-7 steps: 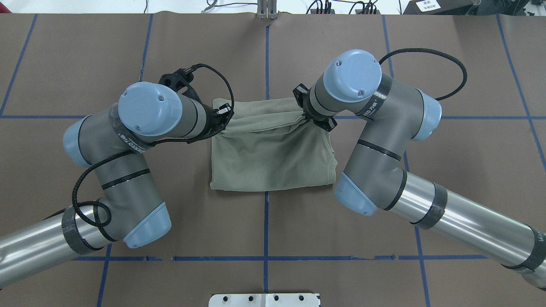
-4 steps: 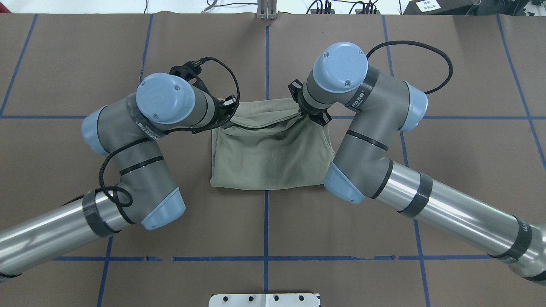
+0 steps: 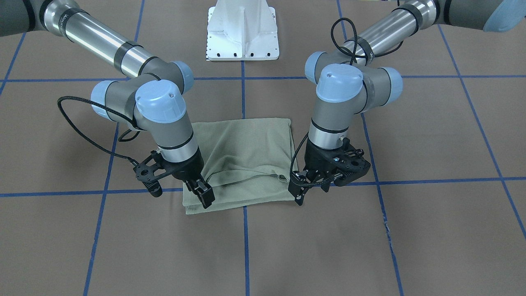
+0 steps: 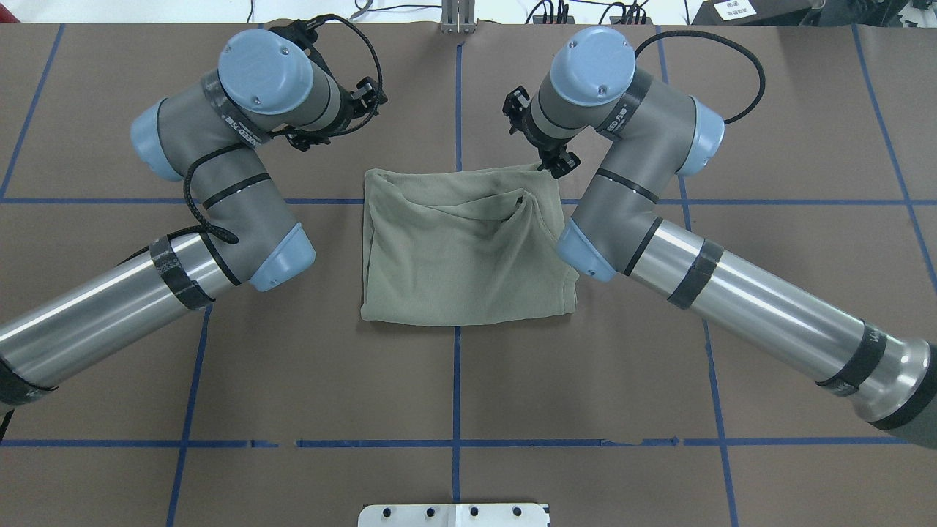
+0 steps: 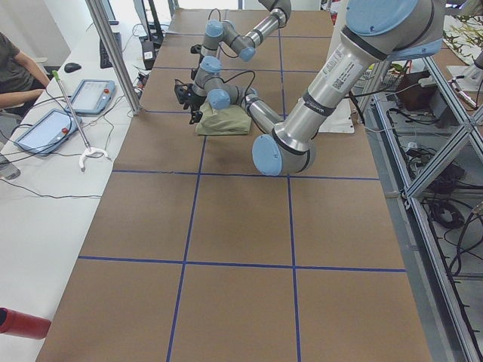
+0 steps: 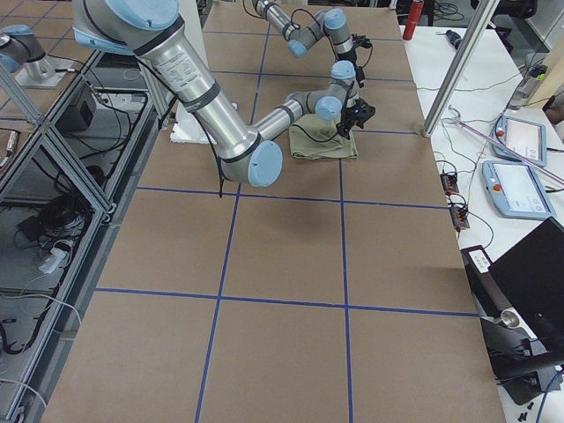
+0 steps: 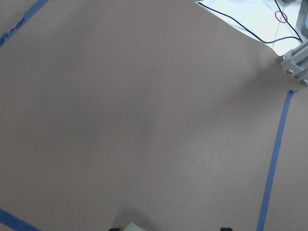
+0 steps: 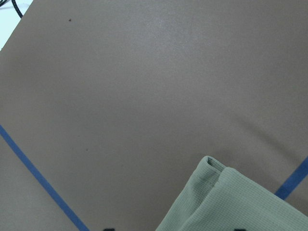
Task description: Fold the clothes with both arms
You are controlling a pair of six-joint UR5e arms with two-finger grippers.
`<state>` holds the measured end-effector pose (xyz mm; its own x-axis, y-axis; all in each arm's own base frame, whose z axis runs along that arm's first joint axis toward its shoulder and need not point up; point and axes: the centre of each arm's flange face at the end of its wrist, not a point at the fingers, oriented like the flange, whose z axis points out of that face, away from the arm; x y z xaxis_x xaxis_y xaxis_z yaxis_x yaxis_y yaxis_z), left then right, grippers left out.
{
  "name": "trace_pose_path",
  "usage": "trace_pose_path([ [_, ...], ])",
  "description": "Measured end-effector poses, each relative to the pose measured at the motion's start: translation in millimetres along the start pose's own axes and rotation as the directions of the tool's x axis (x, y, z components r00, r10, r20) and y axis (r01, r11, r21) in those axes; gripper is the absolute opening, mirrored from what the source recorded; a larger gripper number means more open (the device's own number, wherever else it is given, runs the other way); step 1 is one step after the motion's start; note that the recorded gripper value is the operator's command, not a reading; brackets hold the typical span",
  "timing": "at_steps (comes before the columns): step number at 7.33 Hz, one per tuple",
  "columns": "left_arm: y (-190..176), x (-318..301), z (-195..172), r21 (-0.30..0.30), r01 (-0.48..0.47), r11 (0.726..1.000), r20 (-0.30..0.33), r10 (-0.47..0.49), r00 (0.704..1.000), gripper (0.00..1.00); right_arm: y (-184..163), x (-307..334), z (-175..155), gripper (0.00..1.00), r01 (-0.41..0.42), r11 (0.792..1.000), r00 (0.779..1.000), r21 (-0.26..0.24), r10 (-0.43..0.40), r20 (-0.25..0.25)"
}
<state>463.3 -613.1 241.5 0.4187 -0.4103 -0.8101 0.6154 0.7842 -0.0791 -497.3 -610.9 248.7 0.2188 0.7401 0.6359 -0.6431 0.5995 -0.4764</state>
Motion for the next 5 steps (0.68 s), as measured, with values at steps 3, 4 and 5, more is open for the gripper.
trace_pose_path([
  [3,-40.4,-19.2,-5.9,-0.054,-0.099,0.994,0.009,0.100,0.995,1.00,-4.4,-7.8,-20.4,1.00,0.094,0.993,0.996,-0.067,-0.094,0.008],
  [4,-68.4,-40.5,-11.0,-0.080,-0.163,0.983,0.011,0.165,0.986,1.00,-16.5,-9.6,-29.6,1.00,0.170,0.981,0.985,-0.088,-0.171,0.002],
  [5,-104.8,-69.0,-22.5,-0.101,-0.235,0.967,0.008,0.237,0.972,1.00,-41.7,-11.4,-42.9,1.00,0.259,0.961,0.965,-0.100,-0.262,-0.019],
])
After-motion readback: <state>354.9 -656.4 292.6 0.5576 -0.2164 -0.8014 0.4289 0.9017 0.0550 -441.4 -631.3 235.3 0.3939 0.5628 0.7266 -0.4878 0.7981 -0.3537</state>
